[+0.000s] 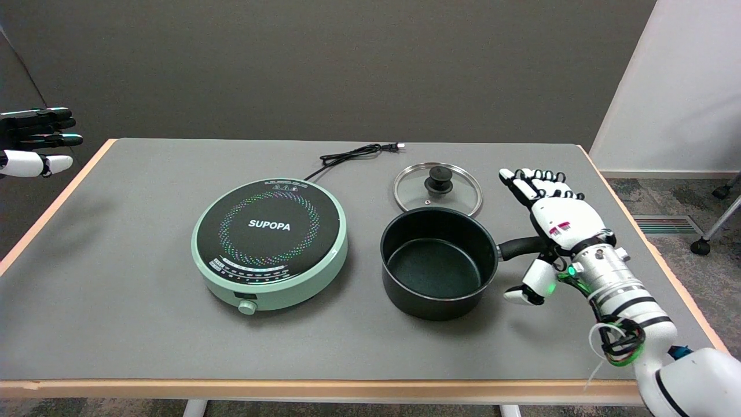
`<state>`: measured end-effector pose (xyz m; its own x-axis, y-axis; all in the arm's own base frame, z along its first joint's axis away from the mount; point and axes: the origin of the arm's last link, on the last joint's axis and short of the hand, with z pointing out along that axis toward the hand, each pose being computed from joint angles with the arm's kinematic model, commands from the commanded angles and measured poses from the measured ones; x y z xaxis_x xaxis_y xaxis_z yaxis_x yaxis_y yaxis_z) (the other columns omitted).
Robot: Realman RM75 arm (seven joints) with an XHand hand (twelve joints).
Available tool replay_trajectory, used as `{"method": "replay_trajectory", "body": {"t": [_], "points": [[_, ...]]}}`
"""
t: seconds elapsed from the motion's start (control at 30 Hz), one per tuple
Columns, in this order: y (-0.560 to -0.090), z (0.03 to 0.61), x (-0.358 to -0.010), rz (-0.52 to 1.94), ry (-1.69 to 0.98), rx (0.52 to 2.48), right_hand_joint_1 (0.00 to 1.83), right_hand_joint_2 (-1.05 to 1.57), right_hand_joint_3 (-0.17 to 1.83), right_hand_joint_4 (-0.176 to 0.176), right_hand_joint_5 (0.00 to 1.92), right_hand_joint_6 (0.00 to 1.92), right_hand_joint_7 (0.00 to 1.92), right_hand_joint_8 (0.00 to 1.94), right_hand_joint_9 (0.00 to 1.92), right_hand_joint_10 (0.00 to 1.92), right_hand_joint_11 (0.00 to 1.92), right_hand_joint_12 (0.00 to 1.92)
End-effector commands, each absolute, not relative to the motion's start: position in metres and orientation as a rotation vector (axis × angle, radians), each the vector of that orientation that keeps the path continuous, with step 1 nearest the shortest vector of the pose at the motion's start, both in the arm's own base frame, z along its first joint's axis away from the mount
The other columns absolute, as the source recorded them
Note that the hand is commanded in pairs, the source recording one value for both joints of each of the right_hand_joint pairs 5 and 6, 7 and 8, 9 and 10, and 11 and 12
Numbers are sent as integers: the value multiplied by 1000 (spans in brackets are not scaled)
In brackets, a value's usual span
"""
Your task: Pick up the soup pot.
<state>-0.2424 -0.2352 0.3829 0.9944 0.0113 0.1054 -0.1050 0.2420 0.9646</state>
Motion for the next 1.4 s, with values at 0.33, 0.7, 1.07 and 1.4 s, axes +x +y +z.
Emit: {"method": "replay_trajectory", "body": {"t": [0.33,0.7,1.07,1.4], "points": [[-263,346,-248,-55,-22,1271,1130,-545,1085,176,43,43,43,43,43,43,43,43],[-259,345,-253,-67,-42,1224,1132,-520,1072,176,52,52,52,52,52,52,52,52],[-256,347,-257,-58,-76,1206,1127,-507,1047,176,52,52,52,52,52,52,52,52],[-254,349,-260,-50,-103,1192,1124,-510,1056,176,59,59,59,59,59,59,59,59]]}}
